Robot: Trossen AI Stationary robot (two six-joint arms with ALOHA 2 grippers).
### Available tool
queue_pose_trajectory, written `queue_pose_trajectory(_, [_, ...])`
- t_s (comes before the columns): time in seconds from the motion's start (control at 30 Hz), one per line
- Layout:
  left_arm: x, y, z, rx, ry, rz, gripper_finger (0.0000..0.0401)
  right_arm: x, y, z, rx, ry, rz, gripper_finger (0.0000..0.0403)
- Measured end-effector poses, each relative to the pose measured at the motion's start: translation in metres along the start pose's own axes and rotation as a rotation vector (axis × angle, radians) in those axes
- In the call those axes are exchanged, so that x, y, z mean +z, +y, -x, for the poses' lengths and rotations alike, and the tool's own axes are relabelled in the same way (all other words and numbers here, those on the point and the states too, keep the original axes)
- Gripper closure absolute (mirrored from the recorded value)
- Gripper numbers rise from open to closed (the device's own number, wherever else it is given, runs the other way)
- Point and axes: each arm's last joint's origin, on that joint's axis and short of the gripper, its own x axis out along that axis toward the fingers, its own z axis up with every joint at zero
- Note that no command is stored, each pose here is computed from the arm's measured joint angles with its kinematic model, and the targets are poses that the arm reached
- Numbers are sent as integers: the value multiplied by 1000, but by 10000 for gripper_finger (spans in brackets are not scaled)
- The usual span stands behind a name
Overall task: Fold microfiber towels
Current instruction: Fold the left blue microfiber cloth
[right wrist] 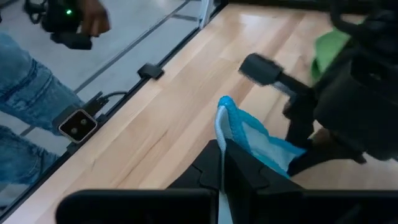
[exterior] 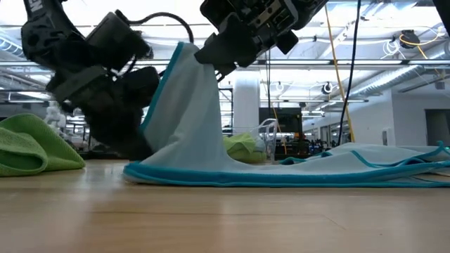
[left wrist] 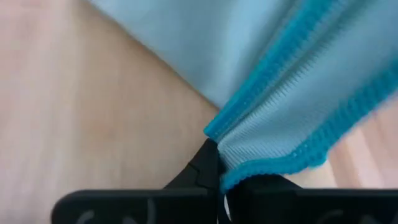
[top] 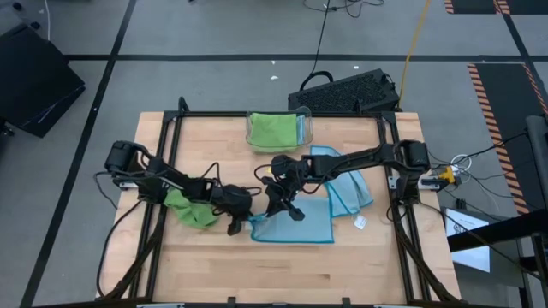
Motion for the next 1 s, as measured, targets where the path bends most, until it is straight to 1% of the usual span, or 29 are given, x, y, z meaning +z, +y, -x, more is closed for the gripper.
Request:
queue_pose_trajectory(0.13, [15,-16,16,66,-137,148,395,6,-1,17,-24,-7,-16,399])
queue_pose_trajectory(0.23, [27,-34,31,87,-238,204,394,11,-1,33,-66,-10,-41,399])
queue_pose_trajectory(0.3, [34,-47,42,91,-272,207,396,17,-1,44,-84,-34,-61,399])
queue_pose_trajectory(0.47, [65,-81,75,68,-318,201,395,37,11,76,-116,-114,-134,399])
queue_pose_trajectory(0.6, [98,-109,101,-1,-371,184,397,52,33,92,-90,-167,-235,399])
queue_pose_trajectory(0.67, [115,-124,114,-65,-393,173,396,63,49,96,-41,-207,-274,399])
queue_pose_trajectory(0.73, [130,-139,127,-142,-394,164,395,73,66,99,4,-243,-315,399])
queue_pose_trajectory(0.8, [143,-154,143,-208,-376,156,394,79,78,105,-5,-270,-365,399])
queue_pose_trajectory(0.87, [153,-166,160,-232,-327,123,395,83,84,110,-23,-298,-381,399])
queue_pose_trajectory(0.93, [160,-174,179,-196,-265,67,397,85,86,112,-26,-316,-378,399])
queue_pose_trajectory(1.0, [163,-175,195,-113,-205,4,396,86,89,111,-17,-318,-393,399])
